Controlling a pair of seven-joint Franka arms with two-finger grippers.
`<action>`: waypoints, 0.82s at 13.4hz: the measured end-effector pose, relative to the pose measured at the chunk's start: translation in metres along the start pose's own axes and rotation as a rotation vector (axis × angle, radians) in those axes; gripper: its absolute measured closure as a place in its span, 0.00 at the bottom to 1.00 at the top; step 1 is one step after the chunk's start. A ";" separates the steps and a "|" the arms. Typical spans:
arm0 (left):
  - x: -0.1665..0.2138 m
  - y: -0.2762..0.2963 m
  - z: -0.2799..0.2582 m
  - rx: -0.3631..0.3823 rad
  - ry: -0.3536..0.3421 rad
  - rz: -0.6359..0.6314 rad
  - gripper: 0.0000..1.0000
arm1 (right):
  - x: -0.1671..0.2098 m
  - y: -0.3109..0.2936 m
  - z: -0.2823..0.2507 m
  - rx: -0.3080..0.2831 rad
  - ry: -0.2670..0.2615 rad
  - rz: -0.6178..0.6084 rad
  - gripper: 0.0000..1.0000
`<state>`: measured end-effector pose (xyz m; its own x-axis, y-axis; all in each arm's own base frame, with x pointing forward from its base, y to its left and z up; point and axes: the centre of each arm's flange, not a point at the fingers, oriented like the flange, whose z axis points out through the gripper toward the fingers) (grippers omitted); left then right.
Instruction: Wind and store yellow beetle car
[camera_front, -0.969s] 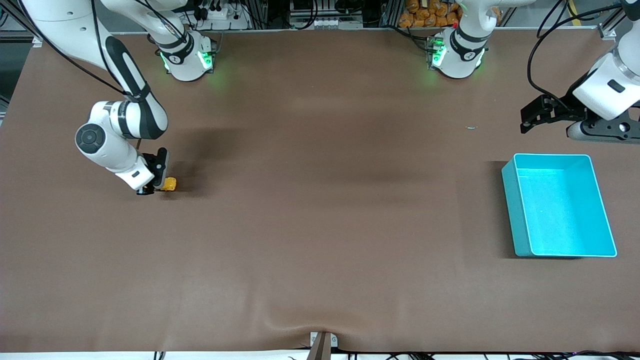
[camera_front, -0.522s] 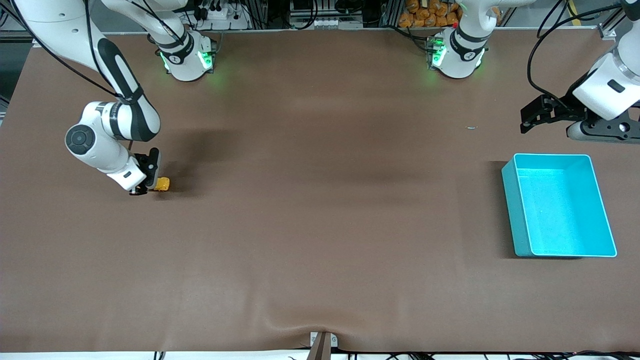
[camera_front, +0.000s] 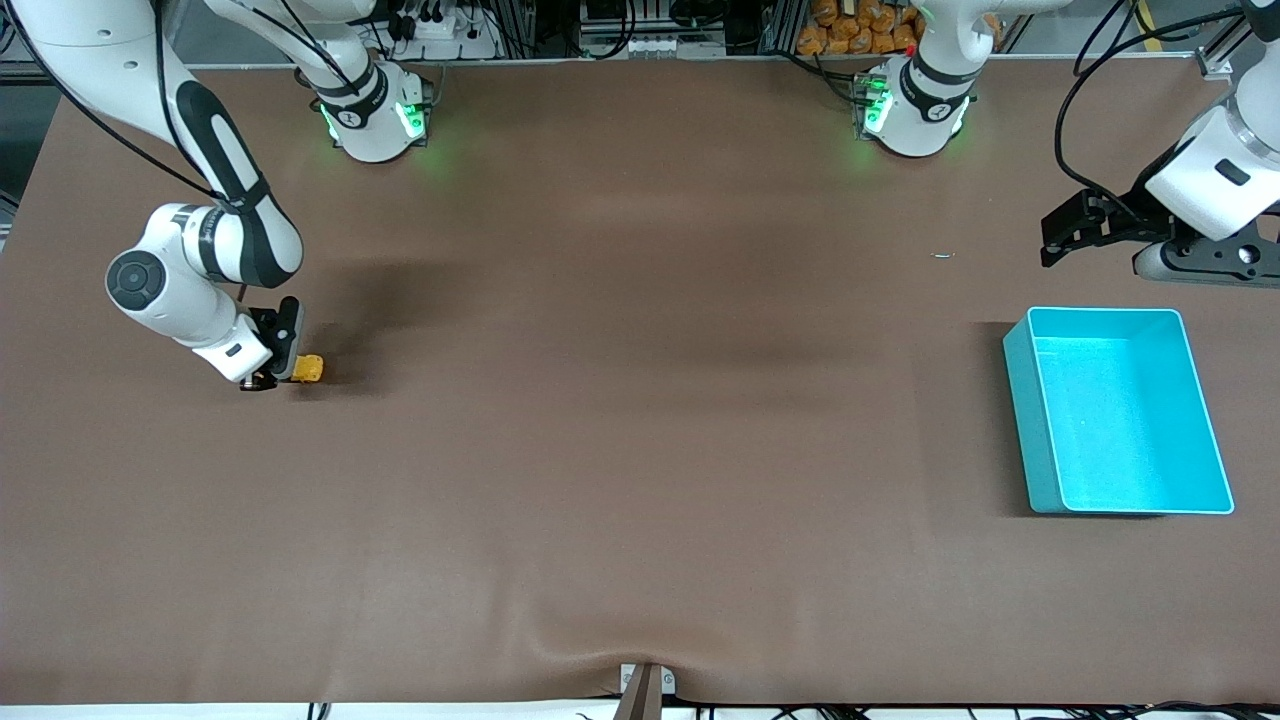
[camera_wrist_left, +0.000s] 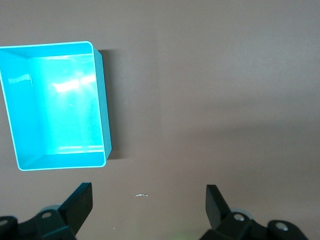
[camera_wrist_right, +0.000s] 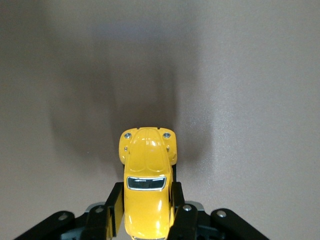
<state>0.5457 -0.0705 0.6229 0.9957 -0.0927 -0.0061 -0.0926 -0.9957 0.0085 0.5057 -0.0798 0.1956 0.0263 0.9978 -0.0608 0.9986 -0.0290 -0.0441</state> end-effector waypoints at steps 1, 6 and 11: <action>0.000 0.000 0.000 0.000 0.000 0.000 0.00 | -0.003 0.000 0.000 0.001 0.000 -0.002 0.58; 0.000 0.000 0.000 0.000 0.000 0.000 0.00 | -0.033 0.000 0.002 0.000 0.001 -0.009 0.58; 0.000 0.000 0.000 0.000 0.000 0.000 0.00 | -0.053 -0.001 0.003 -0.001 0.001 0.013 0.58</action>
<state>0.5458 -0.0703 0.6229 0.9957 -0.0924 -0.0061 -0.0923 -0.9957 0.0085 0.5031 -0.1331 0.1956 0.0396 0.9974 -0.0607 0.9982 -0.0422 -0.0420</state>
